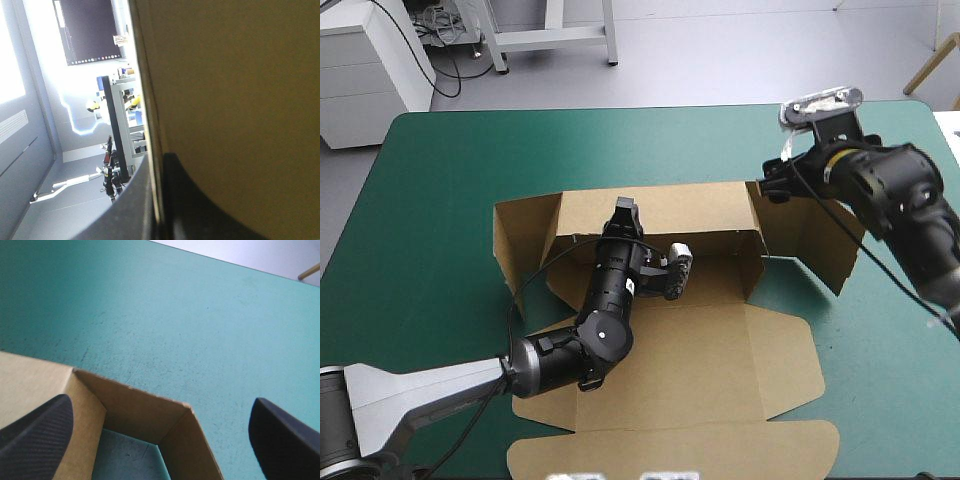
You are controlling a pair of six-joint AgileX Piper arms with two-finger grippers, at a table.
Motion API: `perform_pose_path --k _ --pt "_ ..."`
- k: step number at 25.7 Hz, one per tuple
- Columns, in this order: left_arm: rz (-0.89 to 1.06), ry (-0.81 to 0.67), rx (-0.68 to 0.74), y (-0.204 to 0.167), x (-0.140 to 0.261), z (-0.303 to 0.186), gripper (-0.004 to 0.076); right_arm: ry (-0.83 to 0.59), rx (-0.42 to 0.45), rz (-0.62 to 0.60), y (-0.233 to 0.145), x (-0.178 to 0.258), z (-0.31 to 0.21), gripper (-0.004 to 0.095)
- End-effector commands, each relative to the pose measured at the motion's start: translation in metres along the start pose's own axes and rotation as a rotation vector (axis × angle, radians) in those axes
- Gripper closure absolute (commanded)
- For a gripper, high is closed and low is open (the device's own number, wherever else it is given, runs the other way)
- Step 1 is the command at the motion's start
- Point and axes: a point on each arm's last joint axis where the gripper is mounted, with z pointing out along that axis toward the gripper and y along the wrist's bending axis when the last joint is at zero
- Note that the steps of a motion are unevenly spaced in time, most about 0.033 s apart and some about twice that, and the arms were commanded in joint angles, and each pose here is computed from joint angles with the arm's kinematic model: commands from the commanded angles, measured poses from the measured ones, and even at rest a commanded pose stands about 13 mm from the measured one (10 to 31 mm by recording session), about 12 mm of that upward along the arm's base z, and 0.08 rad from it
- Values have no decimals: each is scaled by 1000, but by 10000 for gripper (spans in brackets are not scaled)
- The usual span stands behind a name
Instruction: Fold the box
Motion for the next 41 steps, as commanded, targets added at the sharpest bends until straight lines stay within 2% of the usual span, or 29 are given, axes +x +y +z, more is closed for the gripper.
perform_pose_path --k 1,4,9,15,18,22,35,38,41 --pt "12 21 -119 23 5 -7 734 -5 -42 36 -21 -28 9 30" --pt "12 21 -119 23 5 -7 734 78 -96 83 -33 -38 30 30" --pt "12 21 -119 23 5 -7 734 164 -84 128 -50 -51 68 31" --pt "12 24 -121 23 5 -7 734 243 -182 221 -58 -38 104 31" --pt "12 25 -122 23 5 -7 734 298 -194 224 -58 -24 113 31" --pt "12 25 -122 23 5 -7 734 362 -211 199 -54 -4 112 31" --pt "10 28 -123 23 5 -7 734 446 -240 190 -43 46 73 31" --pt "10 33 -125 24 5 -7 734 398 -259 212 -36 63 66 31" --pt "9 38 -126 24 6 -7 734 348 -317 203 -28 78 54 31"
